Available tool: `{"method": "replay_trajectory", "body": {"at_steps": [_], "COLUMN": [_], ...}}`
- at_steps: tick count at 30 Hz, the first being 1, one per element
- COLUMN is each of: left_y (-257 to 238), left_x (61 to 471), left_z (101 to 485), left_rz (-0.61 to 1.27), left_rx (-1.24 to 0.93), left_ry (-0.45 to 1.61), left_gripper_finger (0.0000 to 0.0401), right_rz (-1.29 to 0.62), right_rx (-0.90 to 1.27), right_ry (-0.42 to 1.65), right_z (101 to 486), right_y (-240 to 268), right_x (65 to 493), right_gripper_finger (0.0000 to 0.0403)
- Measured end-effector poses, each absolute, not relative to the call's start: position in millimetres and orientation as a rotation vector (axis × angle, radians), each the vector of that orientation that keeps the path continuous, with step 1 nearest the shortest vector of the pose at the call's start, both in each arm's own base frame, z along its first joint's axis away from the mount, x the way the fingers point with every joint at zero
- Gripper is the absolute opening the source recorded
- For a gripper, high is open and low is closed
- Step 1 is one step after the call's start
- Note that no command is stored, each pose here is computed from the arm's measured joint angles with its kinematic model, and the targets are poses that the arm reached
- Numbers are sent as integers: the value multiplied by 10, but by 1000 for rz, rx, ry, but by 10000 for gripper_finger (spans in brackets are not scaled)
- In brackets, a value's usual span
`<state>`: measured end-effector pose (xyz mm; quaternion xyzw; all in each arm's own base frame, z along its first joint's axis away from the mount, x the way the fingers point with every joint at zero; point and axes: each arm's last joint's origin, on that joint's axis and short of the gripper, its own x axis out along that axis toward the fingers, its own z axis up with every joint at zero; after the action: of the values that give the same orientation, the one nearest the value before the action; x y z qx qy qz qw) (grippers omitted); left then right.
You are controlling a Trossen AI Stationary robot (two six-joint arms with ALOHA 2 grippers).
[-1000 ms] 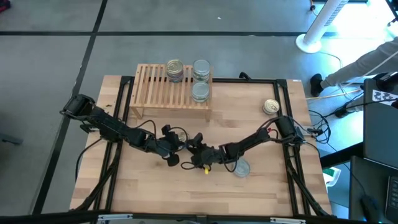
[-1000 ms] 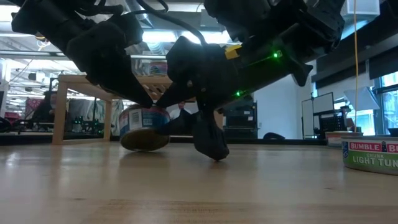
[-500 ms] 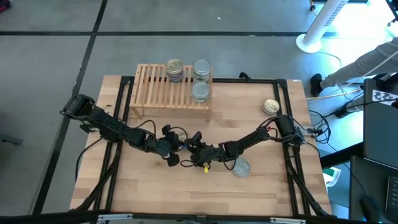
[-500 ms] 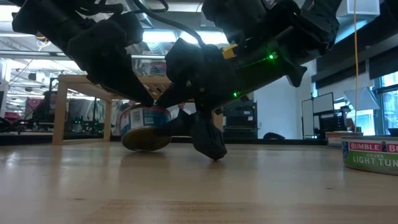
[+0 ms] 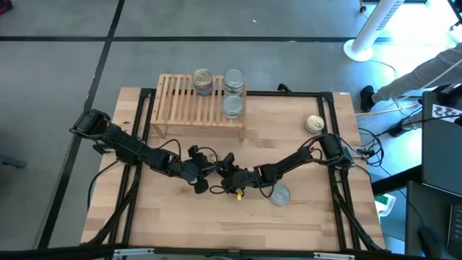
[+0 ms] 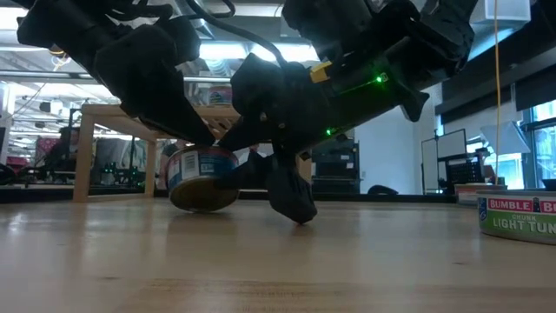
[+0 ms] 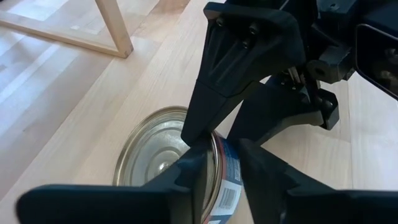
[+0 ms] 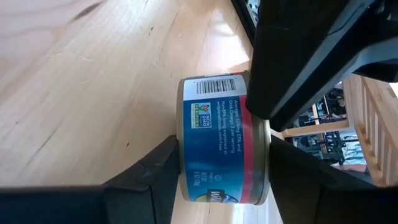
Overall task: Stack canned seafood by type on shelf
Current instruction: Put the blue tuna can on the shelf and align it with the other stacked blue tuna cans
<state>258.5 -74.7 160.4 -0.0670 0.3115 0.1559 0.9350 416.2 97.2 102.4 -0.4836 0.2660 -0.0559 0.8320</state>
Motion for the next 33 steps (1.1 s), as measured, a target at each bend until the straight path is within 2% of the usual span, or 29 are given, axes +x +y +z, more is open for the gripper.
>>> {"method": "replay_trajectory", "body": {"at_steps": [5,13,24,33], "left_y": [-743,-672,-529,-455], "left_x": [2567,2365,1904,1682], "left_z": [1649,2077,2705,2921], "left_rz": [315,291,224,191], "left_rx": [-141,-198,-273,-189], "left_ry": [628,515,277,174], "left_gripper_finger": [112,115,115,115], "right_rz": [-131,-133,-262,-387], "right_rx": [-1031,-1099,-1273,-1395], "right_ry": [568,547,471,479], "right_z": [1041,1178,1699,2100], "right_y": [977,1008,1061,980], "right_x": [4180,4317,4596,4739], "right_gripper_finger": [201,206,205,206]}}
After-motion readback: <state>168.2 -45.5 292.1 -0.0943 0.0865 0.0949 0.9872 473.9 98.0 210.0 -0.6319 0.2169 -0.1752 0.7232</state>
